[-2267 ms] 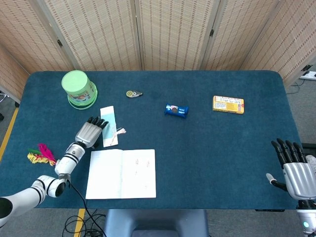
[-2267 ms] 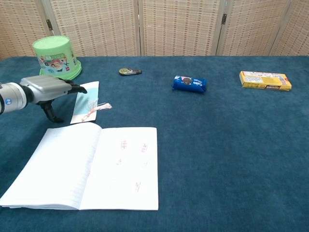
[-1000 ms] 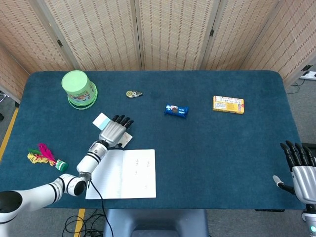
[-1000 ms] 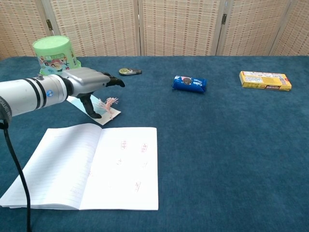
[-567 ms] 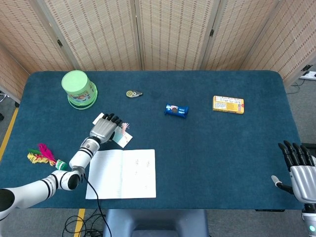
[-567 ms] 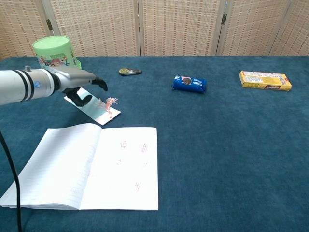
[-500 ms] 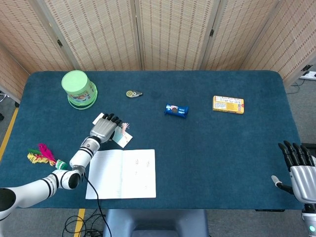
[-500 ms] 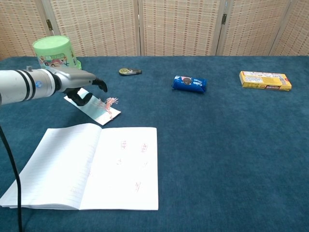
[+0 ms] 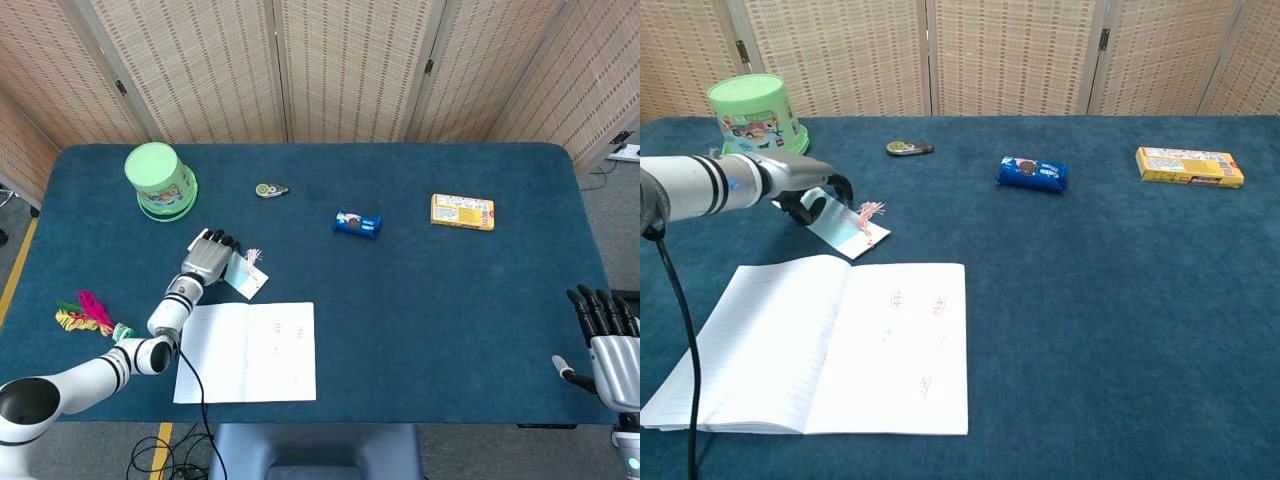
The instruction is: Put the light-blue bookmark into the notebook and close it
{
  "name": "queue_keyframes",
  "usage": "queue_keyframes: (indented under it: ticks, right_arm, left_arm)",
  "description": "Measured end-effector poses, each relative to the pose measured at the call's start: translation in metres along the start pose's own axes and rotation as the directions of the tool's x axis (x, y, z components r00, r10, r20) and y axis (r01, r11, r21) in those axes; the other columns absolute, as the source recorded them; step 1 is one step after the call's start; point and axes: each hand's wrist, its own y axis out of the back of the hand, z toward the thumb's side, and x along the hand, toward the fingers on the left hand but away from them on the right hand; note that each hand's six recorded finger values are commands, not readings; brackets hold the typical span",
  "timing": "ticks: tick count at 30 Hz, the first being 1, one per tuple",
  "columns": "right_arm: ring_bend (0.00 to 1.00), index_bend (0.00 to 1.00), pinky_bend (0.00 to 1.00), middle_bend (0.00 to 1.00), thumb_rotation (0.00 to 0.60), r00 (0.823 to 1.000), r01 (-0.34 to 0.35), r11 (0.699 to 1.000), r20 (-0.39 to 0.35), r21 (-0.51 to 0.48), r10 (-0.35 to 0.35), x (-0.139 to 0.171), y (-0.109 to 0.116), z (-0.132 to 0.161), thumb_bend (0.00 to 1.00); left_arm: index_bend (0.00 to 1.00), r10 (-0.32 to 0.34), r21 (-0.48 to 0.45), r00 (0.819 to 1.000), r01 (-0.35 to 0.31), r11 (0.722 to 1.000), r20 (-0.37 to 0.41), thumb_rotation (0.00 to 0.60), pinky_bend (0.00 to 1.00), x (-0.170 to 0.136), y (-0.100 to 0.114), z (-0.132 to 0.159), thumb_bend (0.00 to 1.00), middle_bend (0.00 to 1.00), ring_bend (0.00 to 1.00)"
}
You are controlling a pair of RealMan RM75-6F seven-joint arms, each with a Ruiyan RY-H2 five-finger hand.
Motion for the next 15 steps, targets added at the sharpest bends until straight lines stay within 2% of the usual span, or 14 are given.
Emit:
queue_keyframes:
  ticks: [7, 15]
  right_arm:
    - [0.0, 0.04, 0.0, 0.06, 0.6, 1.0, -0.001, 1.0, -0.004, 0.0, 0.001, -0.001, 0.0, 0.002, 0.14]
    - [0.0, 0.04, 0.0, 0.06, 0.6, 1.0, 0.002, 1.0, -0.013, -0.004, -0.002, 0.0, 0.0, 0.005, 0.14]
  left_arm:
    - [0.21, 0.004, -0.008, 0.999, -0.004, 1.0, -0.04, 0.6, 0.13, -0.002, -0.002, -0.014, 0.82, 0.21, 0.06]
    - [0.23, -0.007, -0.006, 0.999, 0.007, 1.0, -0.051, 0.6, 0.13, -0.013, -0.006, -0.024, 0.82, 0.24, 0.07]
